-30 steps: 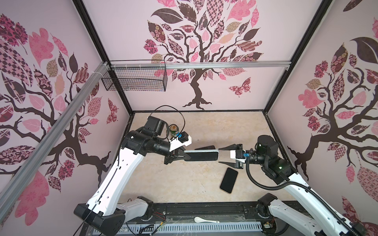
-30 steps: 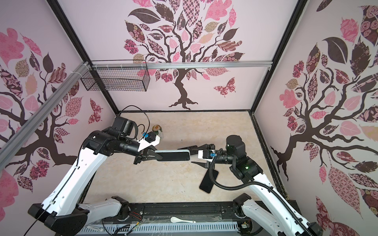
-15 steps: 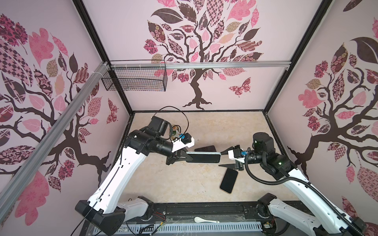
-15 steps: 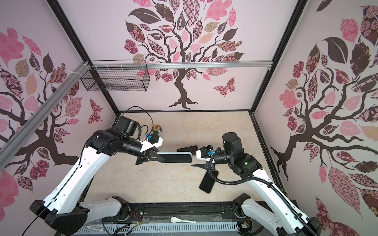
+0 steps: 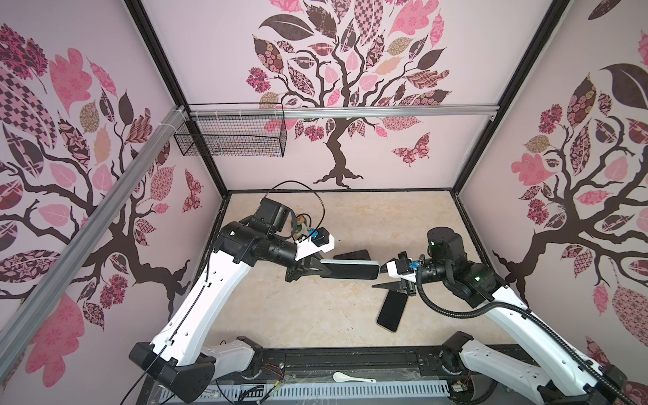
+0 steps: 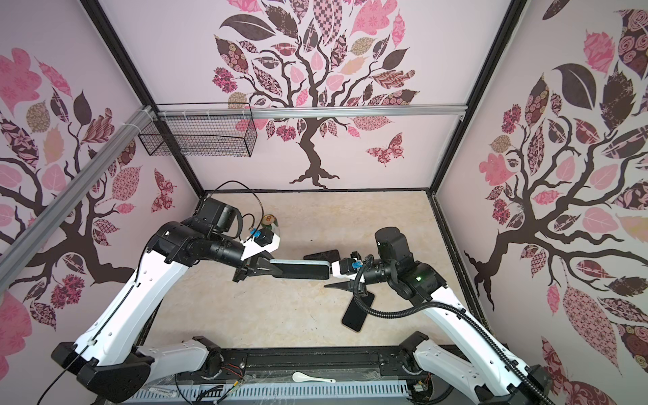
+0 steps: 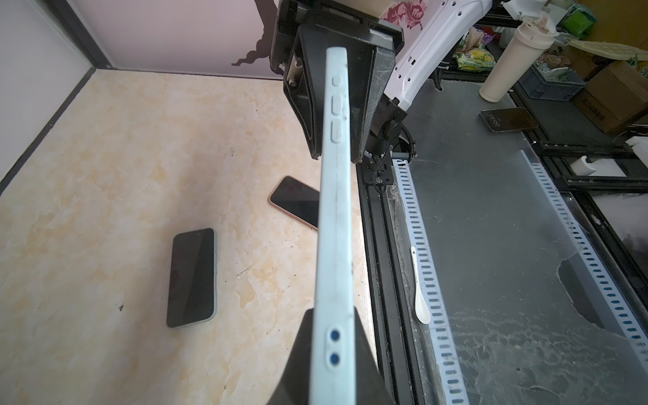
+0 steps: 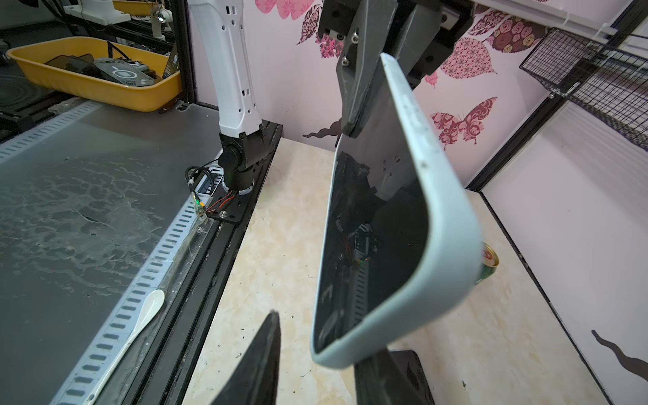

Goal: Take the phone out of the phone case
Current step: Remove the phone case from the phone.

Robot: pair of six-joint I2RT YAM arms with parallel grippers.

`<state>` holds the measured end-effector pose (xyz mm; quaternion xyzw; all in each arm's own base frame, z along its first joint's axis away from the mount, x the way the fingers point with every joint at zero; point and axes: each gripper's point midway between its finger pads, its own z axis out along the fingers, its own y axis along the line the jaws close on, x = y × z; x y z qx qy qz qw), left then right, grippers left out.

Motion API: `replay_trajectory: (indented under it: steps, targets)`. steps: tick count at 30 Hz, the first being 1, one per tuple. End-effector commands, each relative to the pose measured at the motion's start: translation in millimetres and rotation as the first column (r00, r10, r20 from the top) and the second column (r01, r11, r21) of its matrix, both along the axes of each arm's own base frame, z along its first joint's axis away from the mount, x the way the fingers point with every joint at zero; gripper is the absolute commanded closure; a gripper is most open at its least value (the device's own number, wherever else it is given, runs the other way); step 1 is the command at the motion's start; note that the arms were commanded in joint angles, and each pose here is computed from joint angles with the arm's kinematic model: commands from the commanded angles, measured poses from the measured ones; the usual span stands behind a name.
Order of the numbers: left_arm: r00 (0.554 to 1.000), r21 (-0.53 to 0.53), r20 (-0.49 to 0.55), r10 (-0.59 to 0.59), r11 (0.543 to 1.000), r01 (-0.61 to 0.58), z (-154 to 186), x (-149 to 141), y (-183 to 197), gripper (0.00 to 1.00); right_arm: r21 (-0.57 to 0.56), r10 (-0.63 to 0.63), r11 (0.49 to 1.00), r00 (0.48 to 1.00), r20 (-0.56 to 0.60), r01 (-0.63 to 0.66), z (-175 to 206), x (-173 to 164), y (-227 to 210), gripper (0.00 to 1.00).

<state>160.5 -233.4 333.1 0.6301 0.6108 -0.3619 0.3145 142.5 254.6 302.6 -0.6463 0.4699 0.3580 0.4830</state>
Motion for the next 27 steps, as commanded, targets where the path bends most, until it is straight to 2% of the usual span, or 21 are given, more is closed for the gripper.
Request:
replay_trajectory:
  steps: [1, 14, 27]
  targets:
    - [0.997, -0.064, 0.070, -0.013, 0.998, 0.017, 25.5, 2.6, -5.0, 1.00, 0.009, 0.037, 0.999, 0.999, 0.000, -0.037, 9.1, -7.2, 2.9, 0.66]
    - [0.997, -0.052, 0.072, -0.009, 0.999, 0.013, 24.3, 4.4, -5.1, 1.00, -0.007, 0.050, 0.999, 0.999, -0.013, -0.050, 7.0, -5.9, 7.8, 0.73]
    - [0.997, -0.043, 0.071, 0.001, 0.999, 0.002, 23.7, 7.2, -5.1, 1.00, -0.011, 0.059, 0.998, 0.998, -0.018, -0.059, 5.7, -8.4, 7.9, 0.88]
